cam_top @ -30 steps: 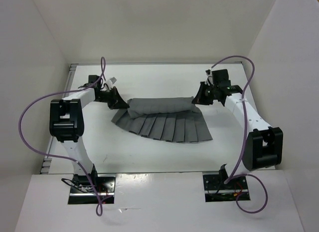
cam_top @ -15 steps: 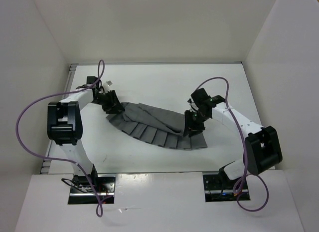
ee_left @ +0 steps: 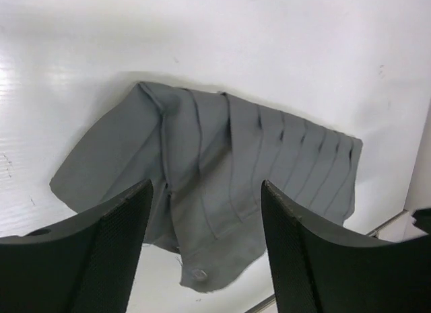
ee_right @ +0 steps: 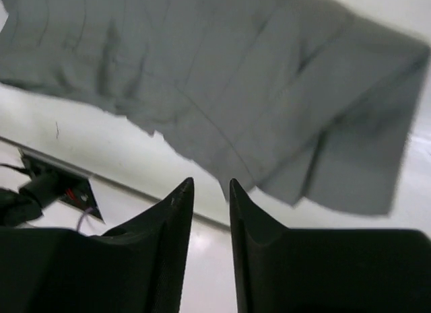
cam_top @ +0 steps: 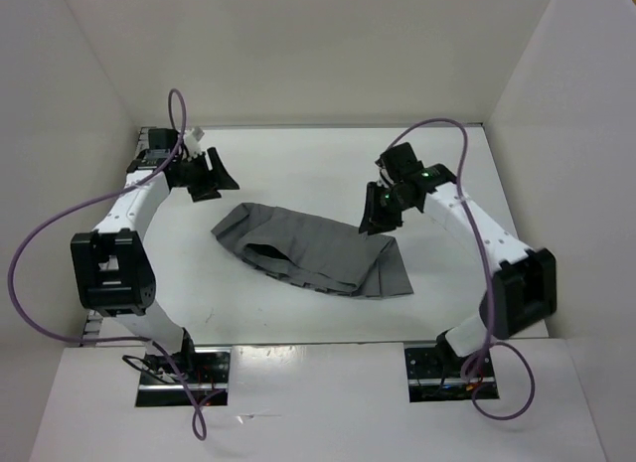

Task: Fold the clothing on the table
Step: Fold the skirt

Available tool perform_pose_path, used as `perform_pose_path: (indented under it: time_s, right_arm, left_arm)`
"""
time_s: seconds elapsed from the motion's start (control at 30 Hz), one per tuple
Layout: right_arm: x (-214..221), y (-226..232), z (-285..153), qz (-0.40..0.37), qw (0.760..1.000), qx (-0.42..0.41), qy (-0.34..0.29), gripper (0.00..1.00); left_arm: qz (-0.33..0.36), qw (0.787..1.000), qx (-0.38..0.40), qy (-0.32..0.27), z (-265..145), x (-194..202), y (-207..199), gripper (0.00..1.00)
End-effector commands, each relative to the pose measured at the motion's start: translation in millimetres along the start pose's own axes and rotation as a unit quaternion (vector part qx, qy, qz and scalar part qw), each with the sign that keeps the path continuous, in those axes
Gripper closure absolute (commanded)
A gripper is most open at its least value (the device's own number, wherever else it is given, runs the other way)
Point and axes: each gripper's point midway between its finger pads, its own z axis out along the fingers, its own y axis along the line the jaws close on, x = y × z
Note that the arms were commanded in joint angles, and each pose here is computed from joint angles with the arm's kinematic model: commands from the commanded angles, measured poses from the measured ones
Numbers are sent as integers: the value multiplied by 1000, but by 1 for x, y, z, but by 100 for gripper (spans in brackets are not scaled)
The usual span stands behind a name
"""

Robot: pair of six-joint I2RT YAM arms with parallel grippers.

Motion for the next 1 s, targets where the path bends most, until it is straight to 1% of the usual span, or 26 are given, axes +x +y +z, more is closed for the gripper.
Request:
perform_pose_path:
  time_s: [0.0,0.03,0.07,0.13,0.2,0.27,0.4,0.47,0.53,0.6,0.63,0.67,0.7,0.77,0.87,0.9,0.93,0.97]
  right_arm:
    - [-34,14,52,22,999,-36,-10,68]
    - [-40,17,62,20,999,-46,-13,68]
    - [-42,15,75,34,999,-41,-5,68]
    - [-40,14,86,32,999,-35,2,69]
    - [-27,3,102,41,999,-20,27,71]
    - [-12,-1,109,43,998,-16,52,71]
    - [46,-21,117,36,991,14,130,71]
    - [69,-38,116,40,986,37,158,71]
    - [77,-47,118,42,984,52,165,71]
    - [76,-48,112,40,985,59,159,72]
    - [68,-44,110,41,987,58,146,72]
    - [55,-35,104,36,990,49,130,72]
    - [45,-21,96,25,993,29,111,72]
    - [19,0,82,20,997,4,77,72]
    - [3,15,73,24,998,-12,59,72]
    - [3,23,68,17,998,-25,57,72]
    - [3,24,68,22,998,-25,57,72]
    - [7,21,68,27,998,-22,61,72]
  left_arm:
    - [-33,999,-20,38,22,21,24,29]
    - [-37,998,-22,44,26,24,28,29]
    - [-38,998,-23,45,30,24,30,29]
    - [-44,998,-18,48,34,25,31,30]
    - [-46,998,-10,52,37,26,30,31]
    - [-46,998,-10,52,37,26,30,31]
    - [-46,997,-17,59,38,31,34,31]
    - [-47,996,-20,70,38,39,37,31]
    - [-54,995,-28,80,43,49,45,31]
    - [-68,993,-27,97,51,60,51,31]
    - [-67,993,-15,97,55,59,49,31]
    - [-78,991,-6,105,60,65,49,31]
    - [-84,991,16,99,62,60,41,31]
    - [-88,990,31,106,70,61,35,31]
    - [-92,988,47,115,79,60,30,31]
    - [-93,988,53,111,81,55,27,32]
    - [-95,986,57,121,85,60,26,32]
    - [-98,986,58,118,85,57,24,34]
